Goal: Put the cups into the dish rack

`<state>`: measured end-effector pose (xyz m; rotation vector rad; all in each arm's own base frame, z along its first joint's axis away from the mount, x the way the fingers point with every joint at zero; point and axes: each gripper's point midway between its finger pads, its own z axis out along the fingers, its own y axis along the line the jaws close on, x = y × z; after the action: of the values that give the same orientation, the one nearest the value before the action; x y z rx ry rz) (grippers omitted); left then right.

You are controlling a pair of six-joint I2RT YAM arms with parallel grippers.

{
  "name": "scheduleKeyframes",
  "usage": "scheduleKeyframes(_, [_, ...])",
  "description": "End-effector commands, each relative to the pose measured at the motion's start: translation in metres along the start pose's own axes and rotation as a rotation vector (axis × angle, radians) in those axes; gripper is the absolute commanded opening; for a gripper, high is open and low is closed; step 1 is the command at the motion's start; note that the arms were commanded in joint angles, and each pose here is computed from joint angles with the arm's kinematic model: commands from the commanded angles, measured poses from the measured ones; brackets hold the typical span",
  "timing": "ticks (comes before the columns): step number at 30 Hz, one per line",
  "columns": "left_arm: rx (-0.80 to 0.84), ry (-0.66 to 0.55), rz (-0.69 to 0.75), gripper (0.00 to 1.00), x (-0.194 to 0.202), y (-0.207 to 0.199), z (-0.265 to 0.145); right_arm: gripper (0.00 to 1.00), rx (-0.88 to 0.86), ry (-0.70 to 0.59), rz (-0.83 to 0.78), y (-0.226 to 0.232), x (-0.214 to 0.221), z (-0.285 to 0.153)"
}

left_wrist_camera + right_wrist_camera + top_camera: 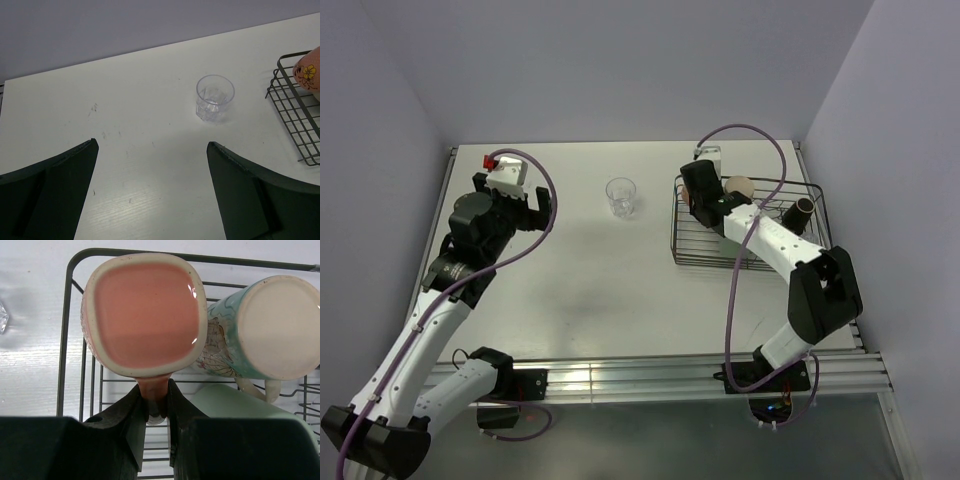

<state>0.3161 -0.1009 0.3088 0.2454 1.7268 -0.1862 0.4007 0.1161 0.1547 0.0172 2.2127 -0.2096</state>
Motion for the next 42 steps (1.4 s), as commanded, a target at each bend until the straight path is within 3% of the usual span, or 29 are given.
scheduleKeyframes(1, [0.007, -0.041, -0.026, 0.99, -0.015, -0.003, 0.001, 0.00, 0.024, -0.085, 0.091, 0.001, -0.023, 0.006])
scheduleKeyframes(42, [0.011, -0.005, 0.001, 0.99, 0.002, -0.003, 0.011, 0.00, 0.022, 0.023, 0.078, 0.007, 0.020, 0.050])
